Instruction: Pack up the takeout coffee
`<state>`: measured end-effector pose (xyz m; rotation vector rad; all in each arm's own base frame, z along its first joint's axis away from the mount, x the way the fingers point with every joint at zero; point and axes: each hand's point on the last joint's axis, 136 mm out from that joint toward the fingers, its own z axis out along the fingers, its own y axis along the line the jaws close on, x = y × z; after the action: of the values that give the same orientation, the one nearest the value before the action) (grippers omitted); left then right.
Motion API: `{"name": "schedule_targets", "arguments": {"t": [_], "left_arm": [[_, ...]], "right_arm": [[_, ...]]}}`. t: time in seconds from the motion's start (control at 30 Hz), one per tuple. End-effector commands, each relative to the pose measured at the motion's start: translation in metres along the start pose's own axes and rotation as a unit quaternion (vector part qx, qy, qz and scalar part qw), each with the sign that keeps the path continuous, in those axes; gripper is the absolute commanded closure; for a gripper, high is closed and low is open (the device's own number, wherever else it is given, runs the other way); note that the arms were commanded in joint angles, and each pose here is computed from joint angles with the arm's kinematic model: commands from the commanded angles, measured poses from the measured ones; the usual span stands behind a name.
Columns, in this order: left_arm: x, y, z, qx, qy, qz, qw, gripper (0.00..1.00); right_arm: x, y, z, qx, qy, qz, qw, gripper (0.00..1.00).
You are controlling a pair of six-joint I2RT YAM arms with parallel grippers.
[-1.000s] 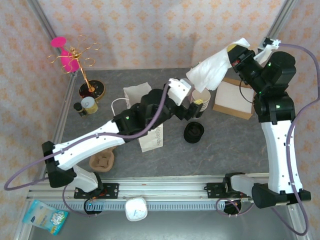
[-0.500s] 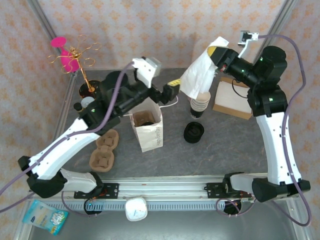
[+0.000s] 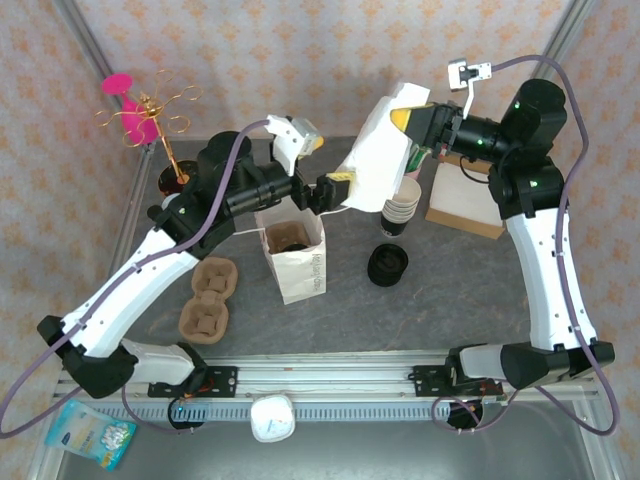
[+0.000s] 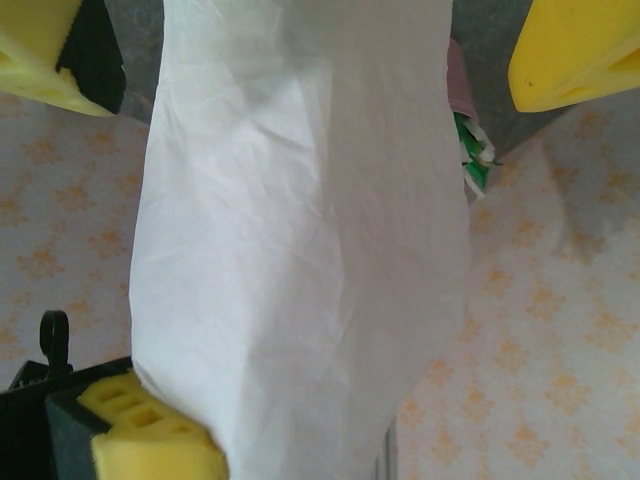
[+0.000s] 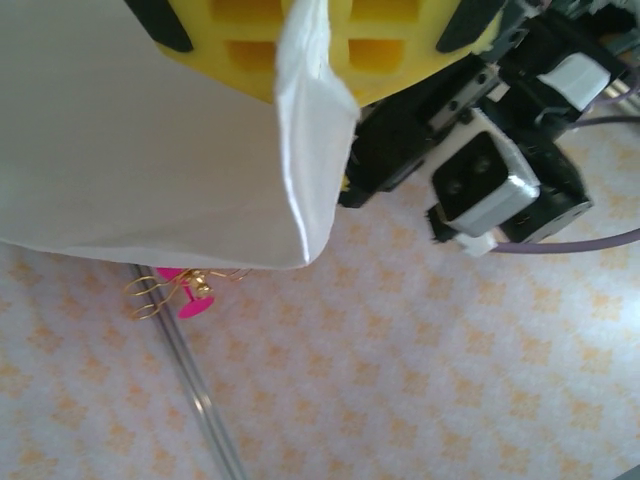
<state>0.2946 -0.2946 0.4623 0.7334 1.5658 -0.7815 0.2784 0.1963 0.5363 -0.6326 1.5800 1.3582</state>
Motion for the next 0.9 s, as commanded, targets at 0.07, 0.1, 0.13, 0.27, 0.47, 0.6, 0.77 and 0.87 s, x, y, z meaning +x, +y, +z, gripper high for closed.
{"name": "schedule_targets", "arguments": {"t": [0.07, 0.1, 0.13, 0.27, 0.47, 0.6, 0.77, 0.87], "left_arm": [[-0.011, -0.01, 0.011, 0.053, -0.021, -0.013, 0.998, 0.01], [-0.009, -0.008, 0.015, 0.054, -0.018, -0.016, 0.998, 0.02], [-0.008, -0.009, 0.019, 0.066, -0.017, -0.02, 0.997, 0.05], [-0.007, -0.02, 0.031, 0.113, -0.019, -0.03, 0.993, 0.18], [-0.003, -0.029, 0.036, 0.149, -0.02, -0.034, 0.988, 0.45], [0.004, -0.019, 0.039, 0.118, -0.011, -0.027, 0.993, 0.67], [0.001, -0.01, 0.033, 0.086, -0.016, -0.021, 0.996, 0.91], [-0.004, 0.001, 0.026, 0.041, -0.016, -0.031, 0.999, 0.98]], "right_arm": [[0.004, 0.029, 0.0, -0.067, 0.021, -0.052, 0.996, 1.0], [0.006, 0.029, 0.0, -0.072, 0.025, -0.05, 0.996, 1.0], [0.008, 0.029, 0.001, -0.076, 0.029, -0.05, 0.995, 1.0], [0.013, 0.023, 0.003, -0.079, 0.036, -0.047, 0.995, 1.0], [0.018, 0.018, 0.006, -0.085, 0.045, -0.052, 0.994, 1.0], [0.02, 0.017, 0.006, -0.088, 0.052, -0.057, 0.993, 1.0], [0.022, 0.01, 0.006, -0.075, 0.052, -0.058, 0.994, 1.0], [0.018, 0.006, 0.006, -0.055, 0.042, -0.059, 0.996, 0.9]]}}
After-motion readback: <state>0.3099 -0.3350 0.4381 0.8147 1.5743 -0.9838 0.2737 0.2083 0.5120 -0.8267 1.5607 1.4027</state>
